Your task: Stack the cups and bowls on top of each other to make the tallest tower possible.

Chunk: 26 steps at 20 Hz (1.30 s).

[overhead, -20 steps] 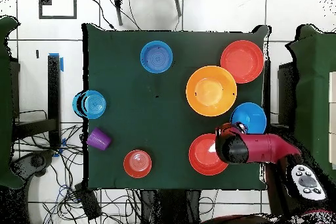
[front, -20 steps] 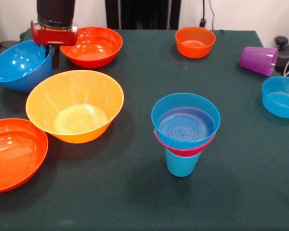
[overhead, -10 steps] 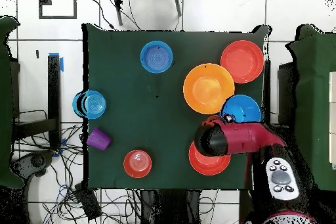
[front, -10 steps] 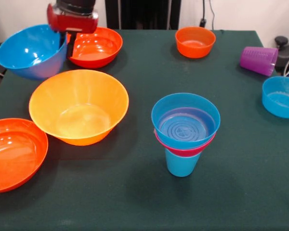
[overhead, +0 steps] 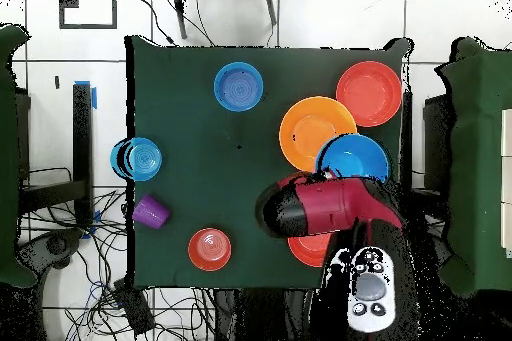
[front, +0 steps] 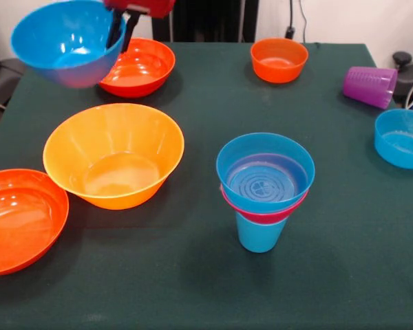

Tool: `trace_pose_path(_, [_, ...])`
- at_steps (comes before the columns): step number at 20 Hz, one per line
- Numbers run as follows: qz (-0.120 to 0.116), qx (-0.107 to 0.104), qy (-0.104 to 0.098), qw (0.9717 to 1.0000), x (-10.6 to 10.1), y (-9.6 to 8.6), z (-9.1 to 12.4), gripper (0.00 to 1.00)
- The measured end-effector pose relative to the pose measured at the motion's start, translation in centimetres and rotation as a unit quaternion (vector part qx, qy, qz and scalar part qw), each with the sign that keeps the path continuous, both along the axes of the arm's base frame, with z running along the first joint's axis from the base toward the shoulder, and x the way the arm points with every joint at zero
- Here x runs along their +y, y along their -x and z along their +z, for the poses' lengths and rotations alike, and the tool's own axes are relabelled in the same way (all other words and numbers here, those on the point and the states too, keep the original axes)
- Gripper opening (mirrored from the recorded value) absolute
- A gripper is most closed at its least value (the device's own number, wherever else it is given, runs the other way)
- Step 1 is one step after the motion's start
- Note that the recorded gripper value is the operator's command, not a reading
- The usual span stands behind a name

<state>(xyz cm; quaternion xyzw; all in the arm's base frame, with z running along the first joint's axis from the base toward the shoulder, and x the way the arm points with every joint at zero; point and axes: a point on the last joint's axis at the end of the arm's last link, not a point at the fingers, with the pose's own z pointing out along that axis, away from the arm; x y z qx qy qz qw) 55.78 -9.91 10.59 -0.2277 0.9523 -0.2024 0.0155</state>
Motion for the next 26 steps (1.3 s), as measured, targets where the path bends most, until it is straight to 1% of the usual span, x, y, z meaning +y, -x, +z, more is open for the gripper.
trace_pose_path(1, [0.0, 0.001, 0.009, 1.0, 0.6, -0.3, 0.9, 0.0])
trace_pose_path(5, [-0.004, 0.001, 0.024, 0.9997, 1.5, -1.4, 2.5, 0.0])
trace_pose_path(6, [-0.013, 0.002, 0.031, 0.9995, 1.8, -2.3, 3.4, 0.0])
trace_pose_path(8, [-0.022, 0.002, 0.035, 0.9992, 1.8, -3.1, 4.2, 0.0])
trace_pose_path(11, [-0.047, -0.002, 0.039, 0.9982, 1.2, -5.3, 5.7, 0.0])
trace_pose_path(14, [-0.063, -0.008, 0.04, 0.9972, 0.6, -7.2, 6.5, 0.0])
trace_pose_path(15, [-0.068, -0.01, 0.041, 0.9968, 0.4, -7.9, 6.8, 0.0])
trace_pose_path(16, [-0.076, -0.013, 0.042, 0.9961, 0.0, -9.1, 7.2, 0.0])
trace_pose_path(17, [-0.087, -0.019, 0.042, 0.9951, -0.6, -10.9, 7.6, 0.0])
trace_pose_path(18, [-0.091, -0.022, 0.042, 0.9947, -0.8, -11.7, 7.8, 0.0])
trace_pose_path(20, [-0.101, -0.03, 0.041, 0.9935, -1.3, -13.9, 8.1, 0.0])
trace_pose_path(23, [-0.11, -0.036, 0.039, 0.9925, -1.5, -15.8, 8.4, 0.0])
trace_pose_path(24, [-0.117, -0.04, 0.037, 0.9917, -1.5, -17.4, 8.5, 0.0])
trace_pose_path(26, [-0.12, -0.042, 0.036, 0.9913, -1.4, -18.4, 8.5, 0.0])
